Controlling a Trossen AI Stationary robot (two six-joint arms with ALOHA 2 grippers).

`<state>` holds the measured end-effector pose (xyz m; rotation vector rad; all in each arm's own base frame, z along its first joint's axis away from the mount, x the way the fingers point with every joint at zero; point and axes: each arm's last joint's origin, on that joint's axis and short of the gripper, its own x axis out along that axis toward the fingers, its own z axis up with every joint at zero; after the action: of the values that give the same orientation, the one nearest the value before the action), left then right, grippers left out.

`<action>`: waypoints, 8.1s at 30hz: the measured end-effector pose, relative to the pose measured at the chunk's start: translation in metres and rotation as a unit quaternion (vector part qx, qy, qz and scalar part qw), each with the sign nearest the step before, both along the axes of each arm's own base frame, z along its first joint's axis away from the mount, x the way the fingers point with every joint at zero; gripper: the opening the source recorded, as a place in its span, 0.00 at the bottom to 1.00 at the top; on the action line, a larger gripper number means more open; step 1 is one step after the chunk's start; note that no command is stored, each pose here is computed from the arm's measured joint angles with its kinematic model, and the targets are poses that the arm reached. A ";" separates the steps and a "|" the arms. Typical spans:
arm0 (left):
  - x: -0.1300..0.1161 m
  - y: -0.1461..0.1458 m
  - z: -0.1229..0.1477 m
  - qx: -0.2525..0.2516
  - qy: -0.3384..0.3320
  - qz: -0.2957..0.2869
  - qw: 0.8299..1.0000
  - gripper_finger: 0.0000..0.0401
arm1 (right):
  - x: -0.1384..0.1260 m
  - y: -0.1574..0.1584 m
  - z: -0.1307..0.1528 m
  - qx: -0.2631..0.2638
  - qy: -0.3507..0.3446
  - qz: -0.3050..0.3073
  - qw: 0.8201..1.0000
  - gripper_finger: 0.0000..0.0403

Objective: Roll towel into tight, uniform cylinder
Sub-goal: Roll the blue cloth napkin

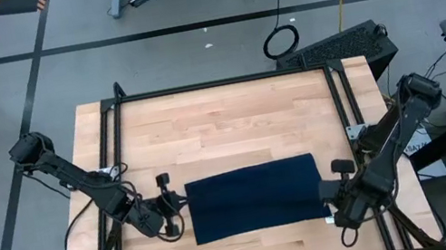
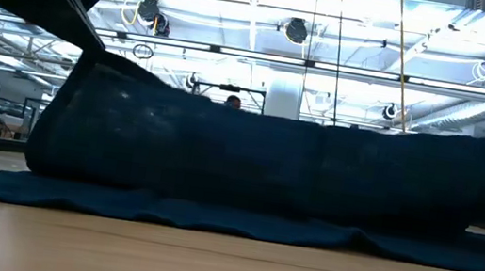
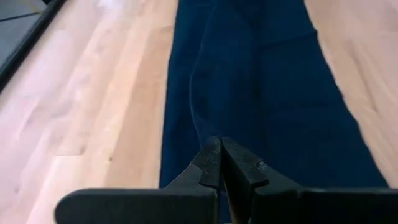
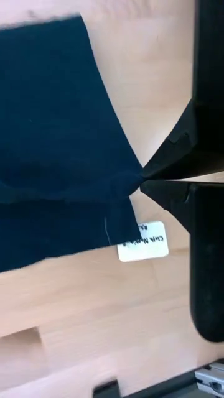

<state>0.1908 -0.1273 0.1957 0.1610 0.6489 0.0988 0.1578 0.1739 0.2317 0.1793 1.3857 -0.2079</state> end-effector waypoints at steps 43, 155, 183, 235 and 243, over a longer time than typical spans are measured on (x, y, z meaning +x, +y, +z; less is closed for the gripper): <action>0.000 -0.005 -0.001 -0.064 0.029 -0.049 0.996 0.03 | 0.014 0.021 -0.025 0.015 0.012 0.027 0.999 0.30; 0.052 0.009 -0.054 0.017 0.031 0.025 0.999 0.39 | 0.019 0.024 -0.056 0.118 -0.011 0.055 0.991 0.01; 0.118 0.059 -0.098 -0.056 -0.085 0.019 0.995 0.03 | 0.055 -0.130 -0.116 -0.090 -0.463 0.084 0.878 0.01; 0.048 0.048 -0.042 -0.091 0.075 0.076 0.990 0.02 | 0.078 -0.136 -0.179 -0.080 -0.479 0.067 0.872 0.01; 0.017 0.047 -0.078 -0.089 0.068 0.113 0.987 0.02 | 0.088 -0.134 -0.155 -0.075 -0.532 0.059 0.841 0.01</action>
<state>0.2082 -0.0800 0.1175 -0.0798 0.8067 0.2492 0.2457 0.0401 0.0771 0.0518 0.2581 -0.0790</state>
